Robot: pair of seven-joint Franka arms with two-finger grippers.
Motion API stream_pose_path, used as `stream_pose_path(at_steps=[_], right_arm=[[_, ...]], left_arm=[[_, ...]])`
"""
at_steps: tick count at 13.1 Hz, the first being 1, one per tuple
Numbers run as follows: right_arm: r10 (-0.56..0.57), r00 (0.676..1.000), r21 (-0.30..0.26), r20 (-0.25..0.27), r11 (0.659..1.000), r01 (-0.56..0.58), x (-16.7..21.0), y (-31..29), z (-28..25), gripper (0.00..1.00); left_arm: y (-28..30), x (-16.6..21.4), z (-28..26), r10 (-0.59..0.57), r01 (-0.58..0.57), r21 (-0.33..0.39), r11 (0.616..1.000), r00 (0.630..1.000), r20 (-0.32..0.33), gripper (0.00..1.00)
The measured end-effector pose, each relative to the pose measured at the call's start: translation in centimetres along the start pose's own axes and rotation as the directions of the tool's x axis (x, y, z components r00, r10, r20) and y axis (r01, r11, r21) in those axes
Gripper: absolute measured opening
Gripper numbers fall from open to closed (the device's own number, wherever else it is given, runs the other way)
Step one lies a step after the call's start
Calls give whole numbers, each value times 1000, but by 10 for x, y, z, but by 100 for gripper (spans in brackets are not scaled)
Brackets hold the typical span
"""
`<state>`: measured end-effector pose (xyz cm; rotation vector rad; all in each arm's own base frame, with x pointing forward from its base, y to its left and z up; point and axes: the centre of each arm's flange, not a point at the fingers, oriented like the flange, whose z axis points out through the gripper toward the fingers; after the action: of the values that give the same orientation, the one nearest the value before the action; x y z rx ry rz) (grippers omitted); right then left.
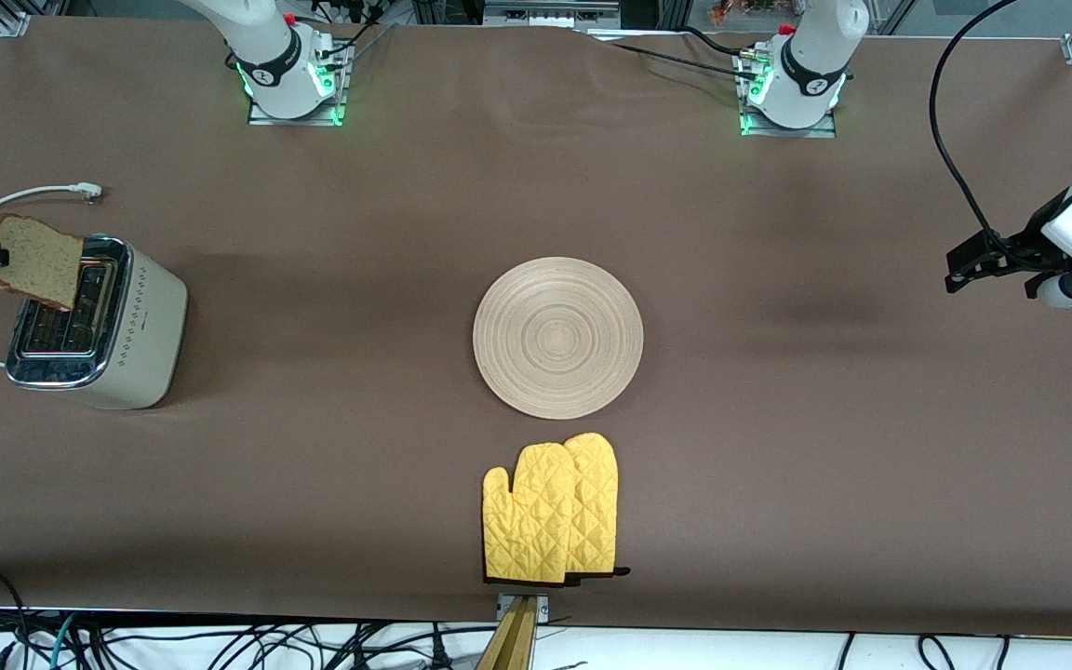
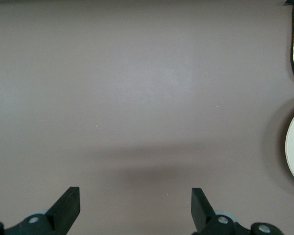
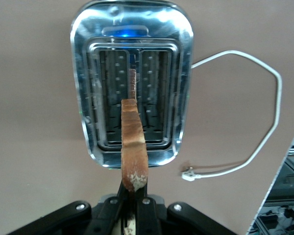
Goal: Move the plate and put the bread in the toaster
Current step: 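Carry the bread with the right gripper above the toaster slot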
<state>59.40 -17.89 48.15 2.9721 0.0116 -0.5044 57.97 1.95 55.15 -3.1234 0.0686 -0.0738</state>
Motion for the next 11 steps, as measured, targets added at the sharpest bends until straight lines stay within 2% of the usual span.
stream_pose_path(at_steps=[4, 11], right_arm=[[3, 1000, -16, -21, 1000, -4, -3, 34, 7, 7], [-10, 1000, -42, -27, 999, 9, 16, 26, 18, 7]], left_arm=[[0, 0, 0, -1, 1, 0, 1000, 1000, 0, 100], [0, 0, 0, -2, 2, 0, 1000, 1000, 0, 100]])
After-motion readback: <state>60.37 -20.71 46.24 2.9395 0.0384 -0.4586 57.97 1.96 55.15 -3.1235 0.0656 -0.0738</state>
